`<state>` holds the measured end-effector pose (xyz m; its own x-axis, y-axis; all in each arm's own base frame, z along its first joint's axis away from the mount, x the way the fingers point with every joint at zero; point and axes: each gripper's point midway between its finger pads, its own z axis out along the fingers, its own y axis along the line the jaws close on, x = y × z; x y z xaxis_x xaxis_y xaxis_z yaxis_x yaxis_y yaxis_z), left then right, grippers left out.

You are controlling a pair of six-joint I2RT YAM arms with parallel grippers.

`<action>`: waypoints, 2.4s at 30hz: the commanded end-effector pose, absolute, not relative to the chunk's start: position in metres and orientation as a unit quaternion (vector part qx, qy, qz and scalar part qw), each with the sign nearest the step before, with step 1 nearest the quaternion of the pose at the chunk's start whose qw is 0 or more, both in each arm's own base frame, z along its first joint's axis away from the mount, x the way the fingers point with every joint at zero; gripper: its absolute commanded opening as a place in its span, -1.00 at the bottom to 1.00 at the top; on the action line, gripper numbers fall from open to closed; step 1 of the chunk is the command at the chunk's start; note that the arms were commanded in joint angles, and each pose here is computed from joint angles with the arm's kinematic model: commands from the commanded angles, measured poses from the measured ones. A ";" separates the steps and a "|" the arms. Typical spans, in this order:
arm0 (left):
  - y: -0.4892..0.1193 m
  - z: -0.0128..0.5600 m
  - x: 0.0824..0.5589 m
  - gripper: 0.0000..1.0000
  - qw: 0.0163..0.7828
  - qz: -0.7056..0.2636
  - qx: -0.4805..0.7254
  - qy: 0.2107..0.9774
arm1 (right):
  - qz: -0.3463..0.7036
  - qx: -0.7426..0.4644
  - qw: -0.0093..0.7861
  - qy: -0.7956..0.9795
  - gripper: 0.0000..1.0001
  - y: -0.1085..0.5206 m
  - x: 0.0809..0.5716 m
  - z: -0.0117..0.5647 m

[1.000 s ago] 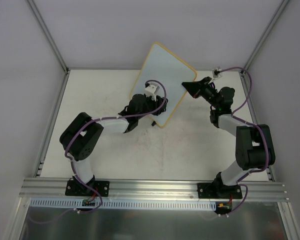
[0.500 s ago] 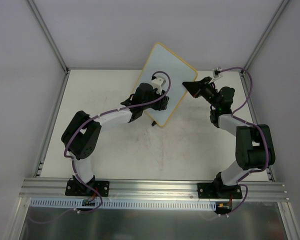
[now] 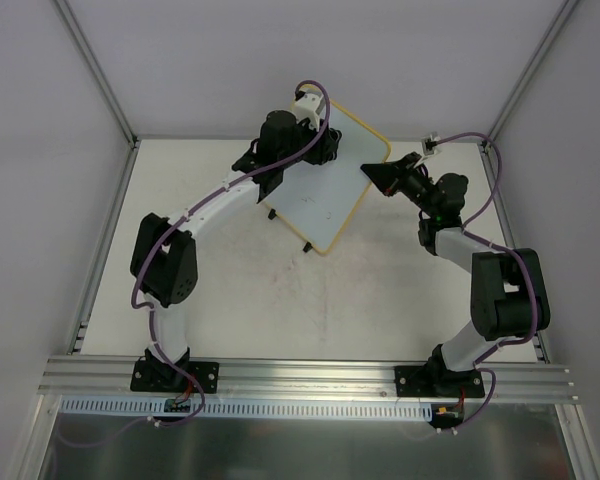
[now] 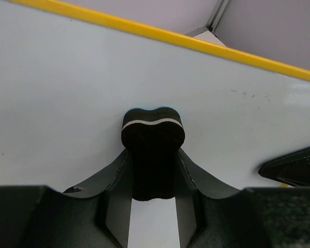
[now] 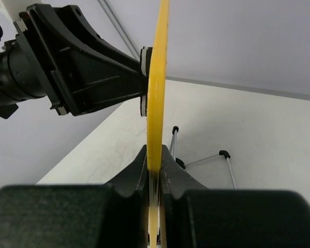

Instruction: Erase the whiteboard

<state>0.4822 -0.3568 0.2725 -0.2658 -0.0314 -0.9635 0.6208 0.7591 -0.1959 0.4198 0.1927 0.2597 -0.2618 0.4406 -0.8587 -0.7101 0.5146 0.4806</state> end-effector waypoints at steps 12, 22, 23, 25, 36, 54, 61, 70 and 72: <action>-0.385 0.265 0.482 -1.00 0.560 -0.354 0.226 0.714 | 0.541 -0.212 0.529 0.618 -1.00 0.236 0.372 0.255; -0.380 0.204 0.443 -1.00 0.526 -0.360 0.226 0.737 | 0.541 -0.211 0.529 0.618 -1.00 0.236 0.372 0.256; -0.380 0.199 0.437 -1.00 0.525 -0.358 0.227 0.738 | 0.541 -0.212 0.530 0.618 -1.00 0.236 0.372 0.256; -0.382 0.191 0.422 -1.00 0.526 -0.353 0.229 0.739 | 0.541 -0.211 0.529 0.619 -1.00 0.236 0.372 0.255; -0.345 0.090 0.382 -1.00 0.505 -0.288 0.200 0.789 | 0.541 -0.212 0.530 0.617 -1.00 0.236 0.371 0.256; -0.282 0.022 0.388 -1.00 0.457 -0.145 0.067 0.875 | 0.541 -0.212 0.531 0.616 -1.00 0.235 0.371 0.258; -0.249 0.029 0.397 -1.00 0.463 -0.111 0.007 0.880 | 0.542 -0.212 0.531 0.616 -1.00 0.235 0.370 0.259; -0.237 0.051 0.405 -1.00 0.473 -0.127 -0.020 0.872 | 0.542 -0.211 0.530 0.617 -1.00 0.235 0.371 0.258; -0.249 0.066 0.402 -1.00 0.480 -0.162 -0.009 0.862 | 0.543 -0.211 0.530 0.617 -1.00 0.235 0.371 0.258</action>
<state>0.4119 -0.2564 0.0664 -0.5100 -0.1777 -0.8416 0.1438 0.9470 -0.2871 0.4200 0.1948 0.2601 -0.2592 0.4418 -0.8588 -0.7094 0.5164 0.4797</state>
